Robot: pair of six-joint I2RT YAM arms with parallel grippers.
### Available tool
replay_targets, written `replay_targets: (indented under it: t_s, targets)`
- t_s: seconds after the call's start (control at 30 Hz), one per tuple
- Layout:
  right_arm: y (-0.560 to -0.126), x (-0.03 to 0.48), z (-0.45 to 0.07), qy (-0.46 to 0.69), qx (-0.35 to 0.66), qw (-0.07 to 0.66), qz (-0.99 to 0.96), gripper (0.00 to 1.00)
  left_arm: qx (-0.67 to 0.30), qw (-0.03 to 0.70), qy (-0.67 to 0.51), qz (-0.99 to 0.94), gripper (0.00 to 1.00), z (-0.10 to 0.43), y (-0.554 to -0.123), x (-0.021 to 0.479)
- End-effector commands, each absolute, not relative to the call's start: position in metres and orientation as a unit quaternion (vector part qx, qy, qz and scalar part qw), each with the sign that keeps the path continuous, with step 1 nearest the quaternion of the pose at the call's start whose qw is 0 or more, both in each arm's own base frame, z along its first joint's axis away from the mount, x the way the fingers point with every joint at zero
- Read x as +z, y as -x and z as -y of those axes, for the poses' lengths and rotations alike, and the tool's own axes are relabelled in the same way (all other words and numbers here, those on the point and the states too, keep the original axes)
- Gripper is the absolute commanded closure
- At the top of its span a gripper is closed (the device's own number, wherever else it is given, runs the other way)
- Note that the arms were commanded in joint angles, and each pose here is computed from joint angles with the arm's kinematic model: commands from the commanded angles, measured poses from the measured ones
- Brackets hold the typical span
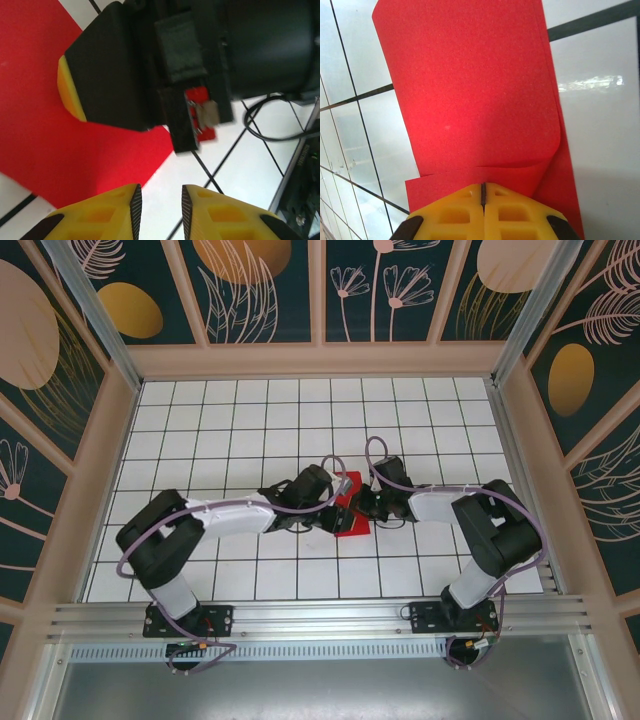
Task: Fold a paper plane with a square sheet of paper (fold left side to right side)
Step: Fold the triangle a second time at the center of the table.
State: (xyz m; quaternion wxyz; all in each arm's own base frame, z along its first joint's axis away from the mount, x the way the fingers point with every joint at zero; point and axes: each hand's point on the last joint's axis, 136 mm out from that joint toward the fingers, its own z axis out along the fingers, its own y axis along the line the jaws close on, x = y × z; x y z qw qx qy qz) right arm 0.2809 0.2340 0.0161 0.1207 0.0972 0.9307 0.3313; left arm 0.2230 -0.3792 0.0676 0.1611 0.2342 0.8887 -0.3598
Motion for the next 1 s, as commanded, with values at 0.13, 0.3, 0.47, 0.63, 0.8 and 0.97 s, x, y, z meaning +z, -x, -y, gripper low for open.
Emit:
replay_targets:
  t_s: [0.13,0.3,0.47,0.63,0.8,0.97]
  targets:
    - [-0.257,-0.018,-0.208,-0.113,0.256,0.075,-0.957,0.96,-0.319,0.134,-0.241,-0.907,0.71,0.376,-0.224,0.027]
    - [-0.257,-0.016,-0.207,-0.108,0.255,0.078,-0.958,0.96,-0.305,0.126,-0.233,-0.915,0.73,0.366,-0.219,0.012]
    - [-0.263,0.002,-0.215,-0.083,0.293,0.099,-0.947,0.96,-0.323,0.11,-0.221,-0.914,0.77,0.358,-0.205,0.003]
    - [-0.276,0.047,-0.226,-0.045,0.348,0.155,-0.924,0.98,-0.336,0.095,-0.214,-0.912,0.84,0.353,-0.194,-0.003]
    - [-0.265,0.066,-0.233,-0.037,0.378,0.163,-0.91,1.0,-0.334,0.096,-0.212,-0.913,0.88,0.35,-0.193,-0.004]
    - [-0.249,0.058,-0.241,-0.047,0.391,0.149,-0.907,1.0,-0.326,0.097,-0.212,-0.916,0.89,0.347,-0.193,-0.005]
